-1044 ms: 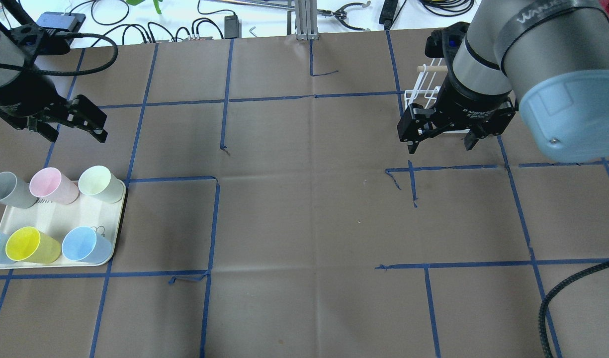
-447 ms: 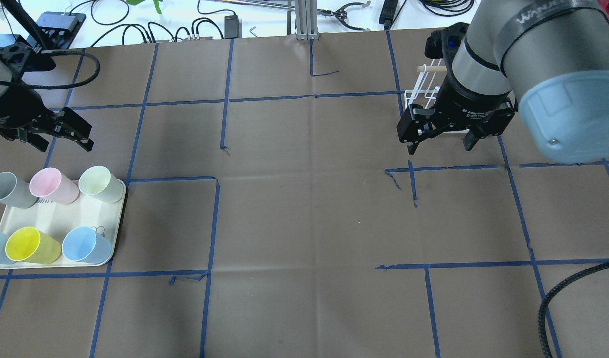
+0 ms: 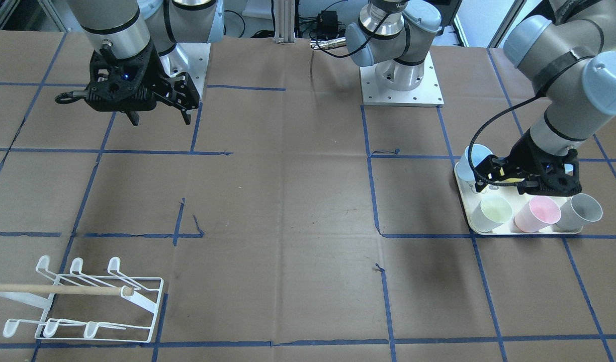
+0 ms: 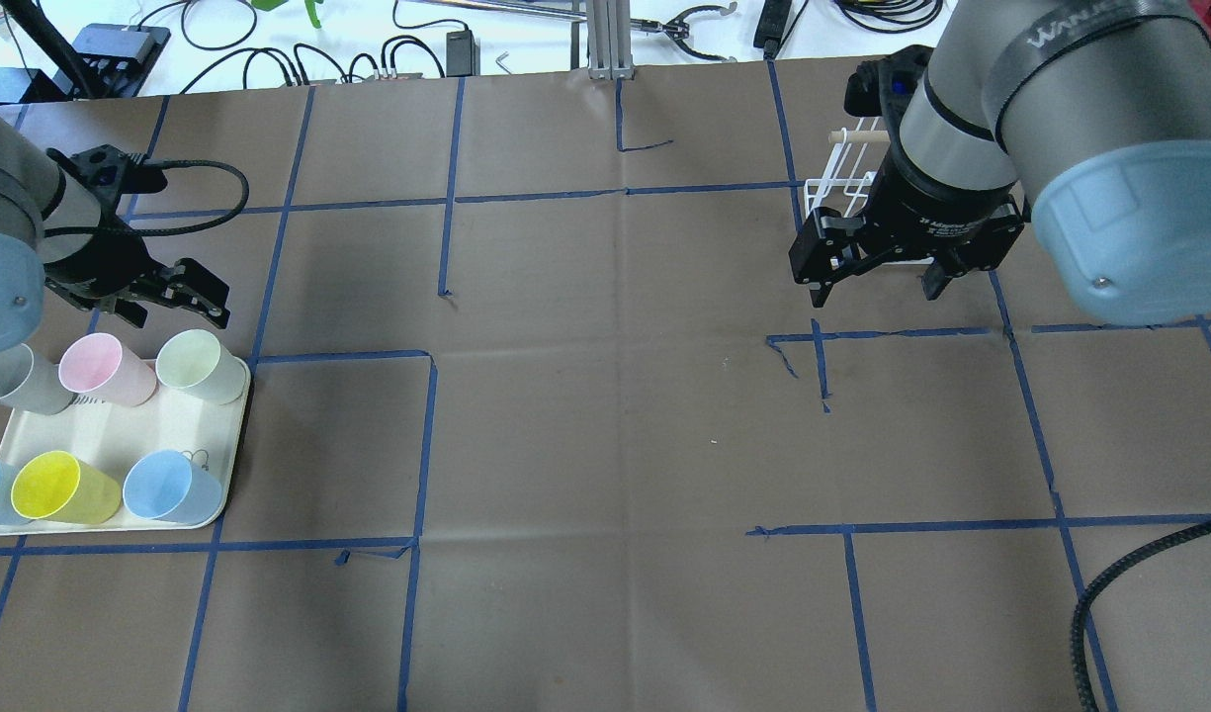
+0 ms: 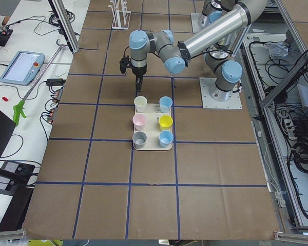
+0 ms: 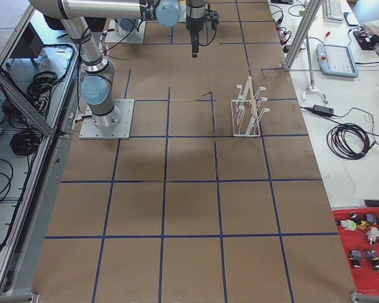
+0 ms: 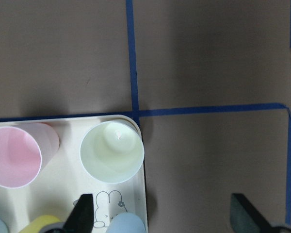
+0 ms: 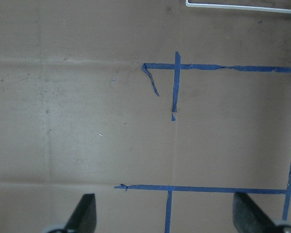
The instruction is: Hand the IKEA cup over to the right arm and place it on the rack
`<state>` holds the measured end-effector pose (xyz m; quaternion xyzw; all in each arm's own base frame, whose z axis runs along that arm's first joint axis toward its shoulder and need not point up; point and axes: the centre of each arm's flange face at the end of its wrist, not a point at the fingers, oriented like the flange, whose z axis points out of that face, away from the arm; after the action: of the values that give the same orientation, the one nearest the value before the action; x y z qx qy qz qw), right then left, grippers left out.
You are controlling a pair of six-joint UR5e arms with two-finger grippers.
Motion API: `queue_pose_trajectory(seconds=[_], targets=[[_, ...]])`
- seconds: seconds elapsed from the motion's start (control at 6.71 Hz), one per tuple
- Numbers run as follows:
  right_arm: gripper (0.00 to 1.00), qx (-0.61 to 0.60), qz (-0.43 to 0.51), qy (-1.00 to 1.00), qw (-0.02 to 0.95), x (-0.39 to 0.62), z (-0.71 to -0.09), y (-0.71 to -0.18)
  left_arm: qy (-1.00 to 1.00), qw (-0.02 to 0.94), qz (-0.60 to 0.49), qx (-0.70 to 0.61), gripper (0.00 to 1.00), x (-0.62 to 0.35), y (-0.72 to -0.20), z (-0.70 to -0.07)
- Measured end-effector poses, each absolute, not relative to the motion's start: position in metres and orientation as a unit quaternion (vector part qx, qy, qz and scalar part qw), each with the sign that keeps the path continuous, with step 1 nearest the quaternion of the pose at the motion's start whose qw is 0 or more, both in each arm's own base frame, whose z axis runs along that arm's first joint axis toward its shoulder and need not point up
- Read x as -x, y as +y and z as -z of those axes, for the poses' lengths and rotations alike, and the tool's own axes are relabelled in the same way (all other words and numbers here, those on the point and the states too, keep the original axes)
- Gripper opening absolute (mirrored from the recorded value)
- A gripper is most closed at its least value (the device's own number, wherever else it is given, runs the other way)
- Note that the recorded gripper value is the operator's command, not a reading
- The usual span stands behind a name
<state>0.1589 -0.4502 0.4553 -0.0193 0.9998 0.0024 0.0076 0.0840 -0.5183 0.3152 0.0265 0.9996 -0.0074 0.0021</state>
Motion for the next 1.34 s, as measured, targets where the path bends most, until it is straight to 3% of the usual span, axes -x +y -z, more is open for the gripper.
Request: queue_pose_trajectory(seconds=[1.34], targets=[[1.0, 0.022, 0.038, 0.998, 0.045, -0.166, -0.446, -0.456, 0.999, -0.014, -0.031, -0.019, 0.96, -0.115, -0.527, -0.235]])
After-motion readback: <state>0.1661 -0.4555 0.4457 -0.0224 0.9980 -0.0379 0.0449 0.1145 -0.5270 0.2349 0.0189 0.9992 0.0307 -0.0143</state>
